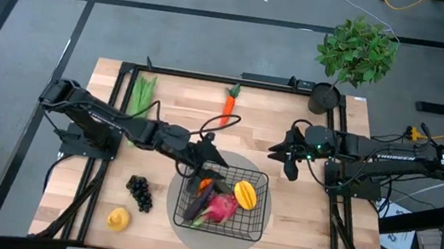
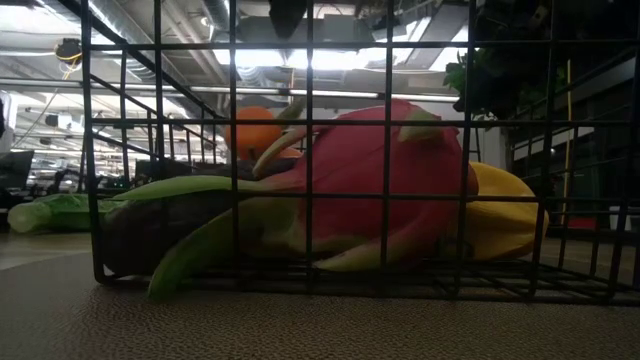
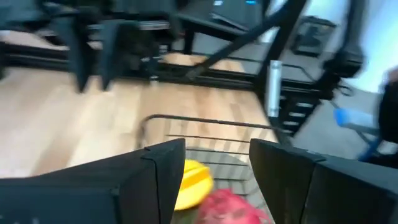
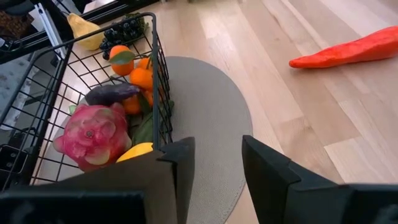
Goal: Build produce basket
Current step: Put the purple eggplant into the black wire basket, then put the orange carrot into the black wire basket
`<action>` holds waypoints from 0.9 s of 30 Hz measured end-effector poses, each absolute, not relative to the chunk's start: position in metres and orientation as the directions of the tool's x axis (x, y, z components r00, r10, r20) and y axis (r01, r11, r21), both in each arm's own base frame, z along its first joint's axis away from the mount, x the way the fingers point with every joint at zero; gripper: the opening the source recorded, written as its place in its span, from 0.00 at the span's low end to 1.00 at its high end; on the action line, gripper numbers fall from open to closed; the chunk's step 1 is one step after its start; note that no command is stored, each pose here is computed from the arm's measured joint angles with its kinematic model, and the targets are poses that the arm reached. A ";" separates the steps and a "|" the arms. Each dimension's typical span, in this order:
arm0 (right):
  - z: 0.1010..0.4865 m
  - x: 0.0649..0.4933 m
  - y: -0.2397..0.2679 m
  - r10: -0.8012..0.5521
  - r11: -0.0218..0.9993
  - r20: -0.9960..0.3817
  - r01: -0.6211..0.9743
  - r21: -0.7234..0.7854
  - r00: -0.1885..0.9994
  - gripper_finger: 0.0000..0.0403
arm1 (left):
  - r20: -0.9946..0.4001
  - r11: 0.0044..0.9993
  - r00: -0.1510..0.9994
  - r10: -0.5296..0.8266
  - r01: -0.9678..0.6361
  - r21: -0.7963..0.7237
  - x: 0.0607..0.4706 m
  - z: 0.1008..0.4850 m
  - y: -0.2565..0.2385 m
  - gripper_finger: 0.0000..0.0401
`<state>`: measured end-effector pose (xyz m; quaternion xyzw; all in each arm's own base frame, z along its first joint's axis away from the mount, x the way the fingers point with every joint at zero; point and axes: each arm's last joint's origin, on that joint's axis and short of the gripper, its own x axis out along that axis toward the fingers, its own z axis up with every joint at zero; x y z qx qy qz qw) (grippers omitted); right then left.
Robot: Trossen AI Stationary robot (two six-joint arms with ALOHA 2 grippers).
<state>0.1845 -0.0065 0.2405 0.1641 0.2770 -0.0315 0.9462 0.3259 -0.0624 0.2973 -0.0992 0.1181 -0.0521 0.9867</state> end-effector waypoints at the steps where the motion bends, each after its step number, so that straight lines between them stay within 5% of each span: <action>1: 0.241 0.185 -0.007 0.031 0.944 -0.533 0.150 0.293 0.845 0.30 | -0.237 0.978 0.967 -0.095 0.047 -0.201 0.325 0.297 -0.059 0.42; 7: 0.243 0.186 -0.007 0.022 0.945 -0.504 0.147 0.293 0.863 0.30 | -0.392 0.983 0.919 0.048 -0.112 -0.144 0.297 0.304 -0.041 0.41; 12: 0.259 0.196 -0.017 -0.256 0.886 -0.347 0.362 0.290 0.902 0.30 | -0.422 0.958 0.874 0.241 -0.284 -0.040 0.274 0.314 -0.032 0.41; 17: 0.272 0.216 -0.029 -0.315 0.866 -0.347 0.417 0.276 0.884 0.30 | -0.387 0.897 0.811 0.438 -0.418 0.140 0.262 0.321 -0.024 0.41; 27: 0.278 0.303 -0.071 -0.298 0.833 -0.633 0.519 0.193 0.714 0.30 | -0.378 0.837 0.746 0.548 -0.484 0.257 0.253 0.323 -0.015 0.41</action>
